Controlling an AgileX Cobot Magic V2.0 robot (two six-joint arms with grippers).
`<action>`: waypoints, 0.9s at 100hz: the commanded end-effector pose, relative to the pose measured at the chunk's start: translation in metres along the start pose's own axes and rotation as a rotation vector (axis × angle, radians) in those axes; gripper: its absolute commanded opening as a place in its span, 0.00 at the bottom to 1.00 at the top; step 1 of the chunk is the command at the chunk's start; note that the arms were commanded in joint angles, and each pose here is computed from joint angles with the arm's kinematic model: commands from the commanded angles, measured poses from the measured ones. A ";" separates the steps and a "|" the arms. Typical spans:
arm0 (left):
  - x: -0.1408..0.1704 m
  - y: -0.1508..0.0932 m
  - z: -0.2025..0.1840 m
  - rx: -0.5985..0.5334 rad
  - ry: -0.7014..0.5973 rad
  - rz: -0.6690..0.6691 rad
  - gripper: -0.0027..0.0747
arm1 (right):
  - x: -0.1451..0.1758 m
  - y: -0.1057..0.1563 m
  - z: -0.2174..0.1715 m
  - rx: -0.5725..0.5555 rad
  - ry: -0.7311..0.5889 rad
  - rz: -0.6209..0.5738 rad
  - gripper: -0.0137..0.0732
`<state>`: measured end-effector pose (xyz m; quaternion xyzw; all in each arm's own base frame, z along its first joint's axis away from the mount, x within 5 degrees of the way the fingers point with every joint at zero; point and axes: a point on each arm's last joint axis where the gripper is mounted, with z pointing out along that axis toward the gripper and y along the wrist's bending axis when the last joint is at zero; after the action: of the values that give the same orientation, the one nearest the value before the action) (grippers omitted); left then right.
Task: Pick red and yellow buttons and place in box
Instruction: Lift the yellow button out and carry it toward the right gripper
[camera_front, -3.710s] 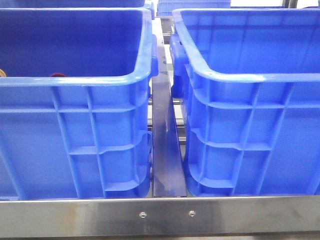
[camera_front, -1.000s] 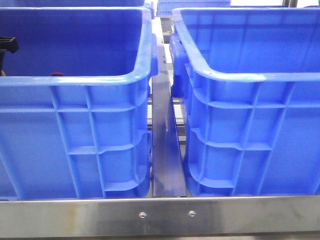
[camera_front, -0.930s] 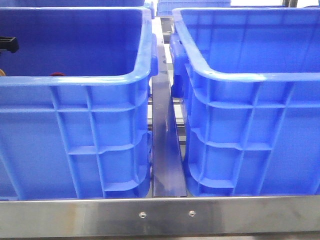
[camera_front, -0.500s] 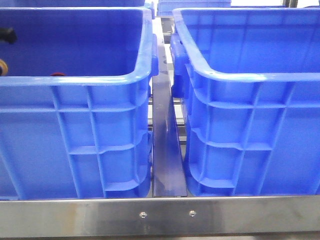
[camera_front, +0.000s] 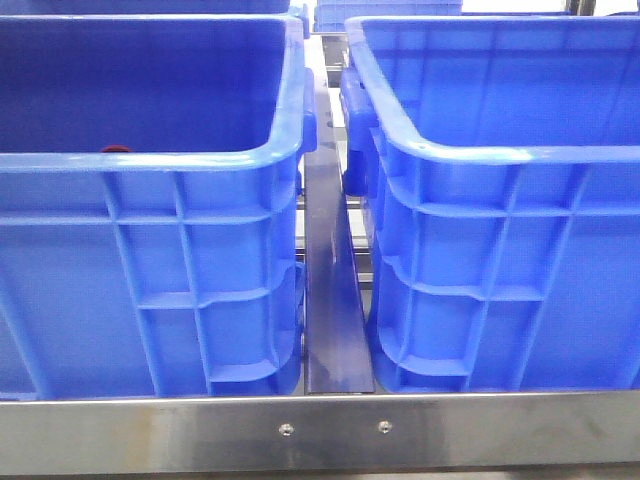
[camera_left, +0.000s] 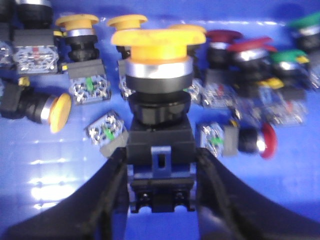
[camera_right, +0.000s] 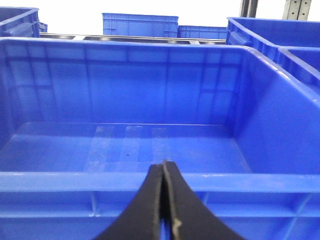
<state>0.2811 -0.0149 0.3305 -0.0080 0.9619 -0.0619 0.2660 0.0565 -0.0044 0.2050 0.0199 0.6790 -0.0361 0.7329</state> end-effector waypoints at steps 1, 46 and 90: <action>-0.001 -0.014 -0.029 0.055 -0.141 0.046 0.21 | -0.007 0.000 -0.002 -0.002 -0.094 -0.006 0.05; 0.028 -0.116 -0.055 0.520 -0.218 0.495 0.21 | -0.007 0.000 -0.002 -0.002 -0.094 -0.006 0.05; 0.059 -0.179 -0.052 0.672 -0.171 0.674 0.21 | -0.008 0.000 -0.002 -0.002 -0.106 -0.006 0.05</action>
<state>0.2037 -0.1830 0.3507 0.3934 0.8307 -0.2546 0.3005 0.0565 -0.0044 0.2050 0.0199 0.6790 -0.0361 0.7329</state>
